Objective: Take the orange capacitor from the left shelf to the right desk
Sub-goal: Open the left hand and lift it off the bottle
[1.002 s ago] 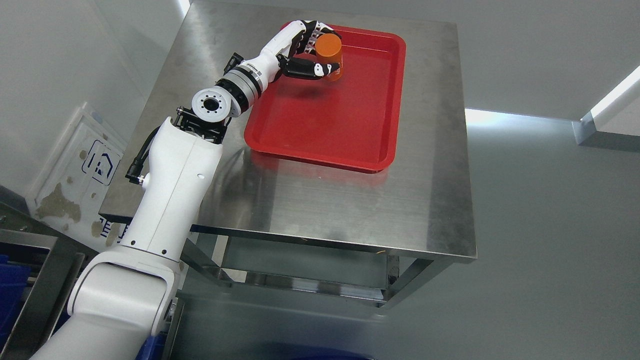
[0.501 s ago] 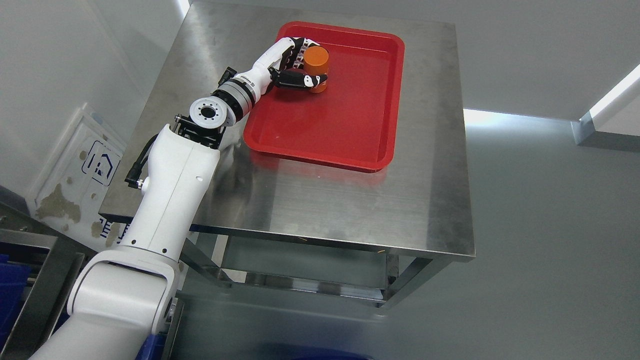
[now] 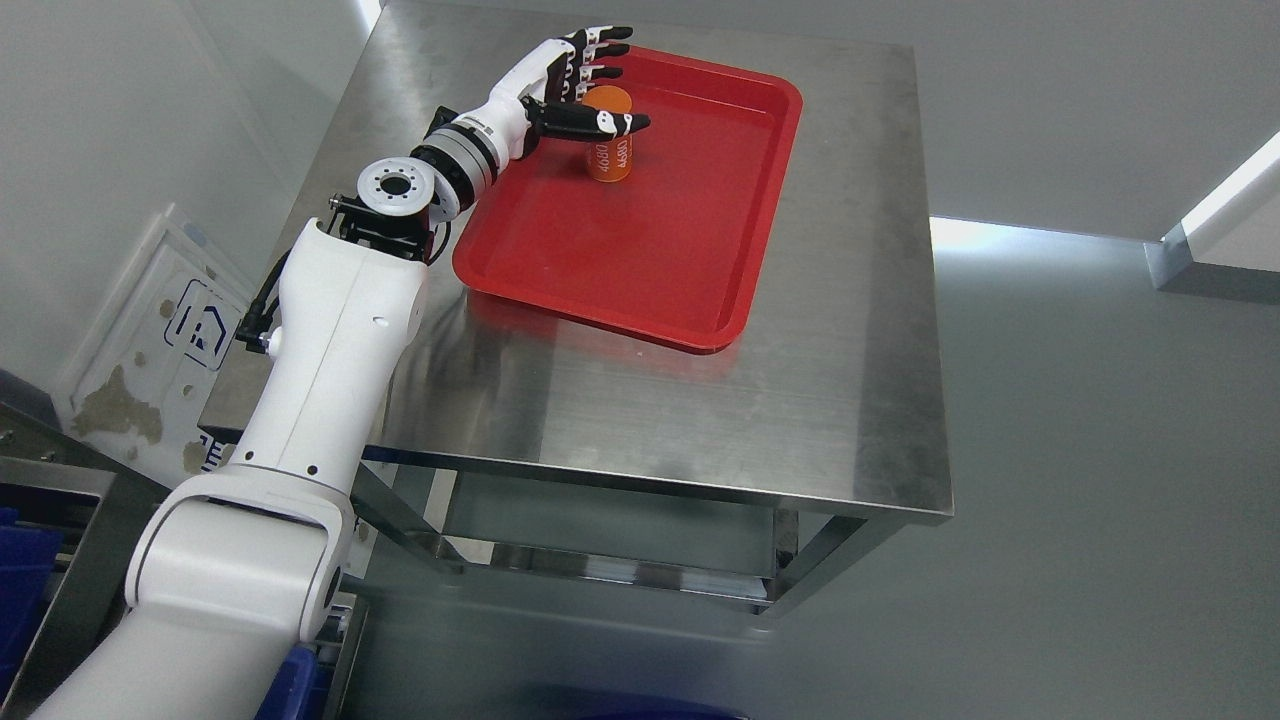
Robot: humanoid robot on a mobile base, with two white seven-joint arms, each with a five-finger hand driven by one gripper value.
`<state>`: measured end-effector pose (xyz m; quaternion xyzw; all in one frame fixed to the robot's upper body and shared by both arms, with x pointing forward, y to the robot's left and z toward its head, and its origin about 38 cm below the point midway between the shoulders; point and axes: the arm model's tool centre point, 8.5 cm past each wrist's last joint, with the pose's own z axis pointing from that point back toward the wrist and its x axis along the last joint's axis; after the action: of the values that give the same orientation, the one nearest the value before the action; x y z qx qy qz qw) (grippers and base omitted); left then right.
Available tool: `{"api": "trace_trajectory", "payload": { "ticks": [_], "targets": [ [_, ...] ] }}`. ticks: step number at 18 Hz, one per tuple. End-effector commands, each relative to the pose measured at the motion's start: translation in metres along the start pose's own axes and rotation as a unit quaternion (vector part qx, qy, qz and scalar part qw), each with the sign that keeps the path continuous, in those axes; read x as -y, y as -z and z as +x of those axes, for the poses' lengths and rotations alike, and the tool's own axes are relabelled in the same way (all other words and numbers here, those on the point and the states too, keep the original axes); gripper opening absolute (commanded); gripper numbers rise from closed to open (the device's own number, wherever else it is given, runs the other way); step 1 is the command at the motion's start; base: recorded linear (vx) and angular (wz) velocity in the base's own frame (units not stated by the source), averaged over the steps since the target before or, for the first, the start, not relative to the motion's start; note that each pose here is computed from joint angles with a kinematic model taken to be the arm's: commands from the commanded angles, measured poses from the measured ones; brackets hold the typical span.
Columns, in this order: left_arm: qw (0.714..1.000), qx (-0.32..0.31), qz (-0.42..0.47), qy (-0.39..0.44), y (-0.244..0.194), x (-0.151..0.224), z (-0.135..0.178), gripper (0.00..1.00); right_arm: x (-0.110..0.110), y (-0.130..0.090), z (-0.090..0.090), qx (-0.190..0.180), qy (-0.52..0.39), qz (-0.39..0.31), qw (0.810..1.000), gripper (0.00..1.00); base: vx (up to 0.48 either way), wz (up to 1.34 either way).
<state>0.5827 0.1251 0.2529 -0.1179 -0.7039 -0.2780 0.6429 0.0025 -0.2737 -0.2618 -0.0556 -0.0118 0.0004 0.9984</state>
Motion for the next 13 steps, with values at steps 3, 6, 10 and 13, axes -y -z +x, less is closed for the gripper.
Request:
{"api": "trace_trajectory", "payload": {
  "ticks": [3, 6, 10, 13],
  "targets": [
    [0.989, 0.138, 0.019, -0.048, -0.014, -0.023, 0.076, 0.97, 0.012, 0.0, -0.007, -0.001, 0.003, -0.011, 1.0, 1.0, 0.0, 0.0],
    [0.973, 0.192, 0.11, -0.072, -0.035, -0.063, 0.093, 1.0, 0.012, 0.0, -0.007, -0.001, 0.003, -0.011, 1.0, 1.0, 0.0, 0.0],
    [0.961, 0.191, 0.178, -0.096, -0.054, -0.076, 0.073, 1.0, 0.012, 0.0, -0.007, -0.001, 0.003, -0.011, 1.0, 1.0, 0.0, 0.0],
    [0.965, 0.172, 0.172, -0.101, -0.072, -0.053, 0.034, 1.0, 0.012, 0.0, -0.007, -0.001, 0.003, -0.011, 1.0, 1.0, 0.0, 0.0]
  ]
}}
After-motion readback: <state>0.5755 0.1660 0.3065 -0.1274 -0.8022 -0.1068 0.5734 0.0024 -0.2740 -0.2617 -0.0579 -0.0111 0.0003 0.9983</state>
